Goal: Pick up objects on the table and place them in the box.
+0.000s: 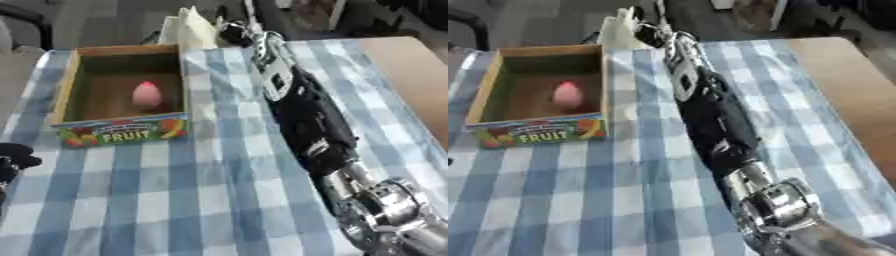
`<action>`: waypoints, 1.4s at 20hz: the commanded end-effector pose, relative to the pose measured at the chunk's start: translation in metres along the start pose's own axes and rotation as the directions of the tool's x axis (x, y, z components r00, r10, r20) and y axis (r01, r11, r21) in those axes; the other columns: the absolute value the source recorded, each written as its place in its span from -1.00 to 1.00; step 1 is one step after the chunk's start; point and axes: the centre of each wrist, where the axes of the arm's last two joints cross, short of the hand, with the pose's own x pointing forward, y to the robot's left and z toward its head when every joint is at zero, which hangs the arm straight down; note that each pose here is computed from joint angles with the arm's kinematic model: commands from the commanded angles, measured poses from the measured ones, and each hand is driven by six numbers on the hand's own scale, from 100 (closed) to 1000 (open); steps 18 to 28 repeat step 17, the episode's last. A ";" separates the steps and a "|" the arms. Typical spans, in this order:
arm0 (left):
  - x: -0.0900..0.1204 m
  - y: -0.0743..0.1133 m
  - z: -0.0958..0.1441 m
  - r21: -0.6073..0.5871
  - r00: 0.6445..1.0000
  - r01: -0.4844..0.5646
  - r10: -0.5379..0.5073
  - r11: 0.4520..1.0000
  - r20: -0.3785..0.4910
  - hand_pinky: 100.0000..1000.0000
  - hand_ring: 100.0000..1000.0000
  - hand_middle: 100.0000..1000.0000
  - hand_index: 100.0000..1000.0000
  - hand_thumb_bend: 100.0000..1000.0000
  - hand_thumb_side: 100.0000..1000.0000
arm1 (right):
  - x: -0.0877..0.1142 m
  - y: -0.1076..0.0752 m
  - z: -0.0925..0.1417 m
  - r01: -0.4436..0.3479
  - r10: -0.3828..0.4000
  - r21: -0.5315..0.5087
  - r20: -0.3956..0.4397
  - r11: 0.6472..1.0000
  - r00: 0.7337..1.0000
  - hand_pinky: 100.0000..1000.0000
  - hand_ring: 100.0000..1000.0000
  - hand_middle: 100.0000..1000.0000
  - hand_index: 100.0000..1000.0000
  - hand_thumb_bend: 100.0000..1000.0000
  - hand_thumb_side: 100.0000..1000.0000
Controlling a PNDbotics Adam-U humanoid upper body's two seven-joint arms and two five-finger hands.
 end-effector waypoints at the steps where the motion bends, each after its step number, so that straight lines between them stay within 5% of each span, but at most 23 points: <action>1: 0.007 0.006 -0.001 0.013 0.999 0.024 -0.024 1.000 0.021 0.37 -0.02 -0.05 -0.13 -0.97 0.74 | -0.024 -0.042 -0.010 0.048 -0.052 -0.103 -0.033 0.994 0.998 -0.13 0.57 0.43 0.60 -1.00 -0.89; 6: 0.006 0.008 0.001 0.023 1.000 0.027 -0.028 0.999 0.015 0.37 -0.02 -0.05 -0.13 -0.97 0.74 | -0.064 -0.061 0.000 0.084 -0.102 -0.148 -0.114 0.985 0.988 -0.14 0.58 0.43 0.59 -1.00 -0.87; 12: 0.005 0.009 0.002 0.025 1.000 0.028 -0.029 0.999 0.013 0.37 -0.01 -0.05 -0.13 -0.97 0.75 | -0.088 -0.066 0.011 0.099 -0.127 -0.163 -0.172 0.982 0.977 -0.14 0.58 0.42 0.58 -1.00 -0.85; 28: 0.006 0.009 0.002 0.028 1.000 0.028 -0.028 0.999 0.014 0.37 -0.01 -0.05 -0.13 -0.97 0.75 | -0.098 -0.066 0.017 0.105 -0.137 -0.168 -0.195 0.980 0.971 -0.14 0.59 0.42 0.58 -1.00 -0.84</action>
